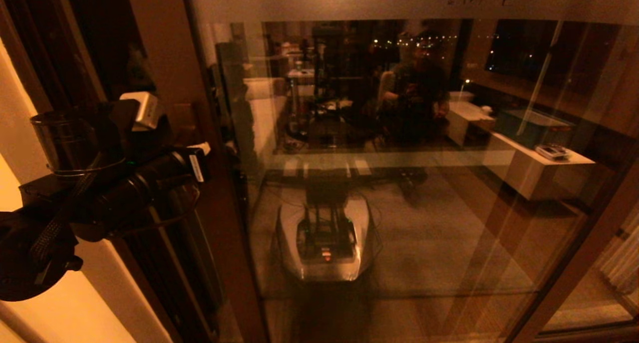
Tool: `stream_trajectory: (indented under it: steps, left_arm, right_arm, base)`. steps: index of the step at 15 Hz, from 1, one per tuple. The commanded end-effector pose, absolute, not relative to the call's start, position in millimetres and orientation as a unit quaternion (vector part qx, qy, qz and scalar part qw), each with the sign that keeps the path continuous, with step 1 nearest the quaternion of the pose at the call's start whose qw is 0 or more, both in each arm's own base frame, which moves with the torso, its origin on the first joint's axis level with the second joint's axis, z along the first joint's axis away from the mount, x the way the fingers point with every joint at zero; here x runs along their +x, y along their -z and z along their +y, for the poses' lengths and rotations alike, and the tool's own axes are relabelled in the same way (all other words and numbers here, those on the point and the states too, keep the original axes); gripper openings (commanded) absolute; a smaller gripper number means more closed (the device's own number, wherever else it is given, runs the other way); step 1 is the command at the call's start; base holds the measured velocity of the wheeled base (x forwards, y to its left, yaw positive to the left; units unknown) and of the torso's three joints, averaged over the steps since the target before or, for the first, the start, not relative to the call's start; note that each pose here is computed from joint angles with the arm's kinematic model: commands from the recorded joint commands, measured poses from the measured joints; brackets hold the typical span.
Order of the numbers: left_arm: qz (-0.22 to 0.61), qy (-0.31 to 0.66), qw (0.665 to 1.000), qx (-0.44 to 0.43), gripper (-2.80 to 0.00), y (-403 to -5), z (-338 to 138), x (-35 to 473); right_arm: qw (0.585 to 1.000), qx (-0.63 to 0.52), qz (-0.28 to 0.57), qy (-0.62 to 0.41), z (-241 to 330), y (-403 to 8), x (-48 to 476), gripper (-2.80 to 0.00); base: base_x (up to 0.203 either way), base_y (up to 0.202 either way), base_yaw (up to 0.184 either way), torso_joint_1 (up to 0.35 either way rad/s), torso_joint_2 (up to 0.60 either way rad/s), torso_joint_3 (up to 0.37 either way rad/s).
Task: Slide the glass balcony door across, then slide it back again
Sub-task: Close the slid door
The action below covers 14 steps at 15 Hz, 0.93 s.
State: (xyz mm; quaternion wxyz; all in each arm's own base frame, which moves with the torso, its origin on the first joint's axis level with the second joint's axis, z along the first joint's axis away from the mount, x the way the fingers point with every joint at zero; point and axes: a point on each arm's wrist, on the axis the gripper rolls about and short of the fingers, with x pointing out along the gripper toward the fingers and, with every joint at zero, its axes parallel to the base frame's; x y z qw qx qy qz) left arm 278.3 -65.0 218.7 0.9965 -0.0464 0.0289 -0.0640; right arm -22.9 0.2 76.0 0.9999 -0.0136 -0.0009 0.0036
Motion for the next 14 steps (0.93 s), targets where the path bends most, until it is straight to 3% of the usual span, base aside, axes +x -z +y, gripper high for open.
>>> stream_trajectory:
  steps: [1,14]
  left_arm:
    - [0.023,0.052,0.997,-0.048,-2.80,-221,-59,278]
    - [0.021,0.032,0.998,-0.049,-2.80,-221,-34,283]
  right_arm:
    - [1.000,-0.014,0.000,-0.003,0,-76,-23,-2.80]
    - [1.000,-0.014,0.000,-0.003,0,-76,-23,-2.80]
  base:
    - [0.000,0.000,0.000,0.000,0.00,0.000]
    - [0.000,0.000,0.000,0.000,0.00,0.000]
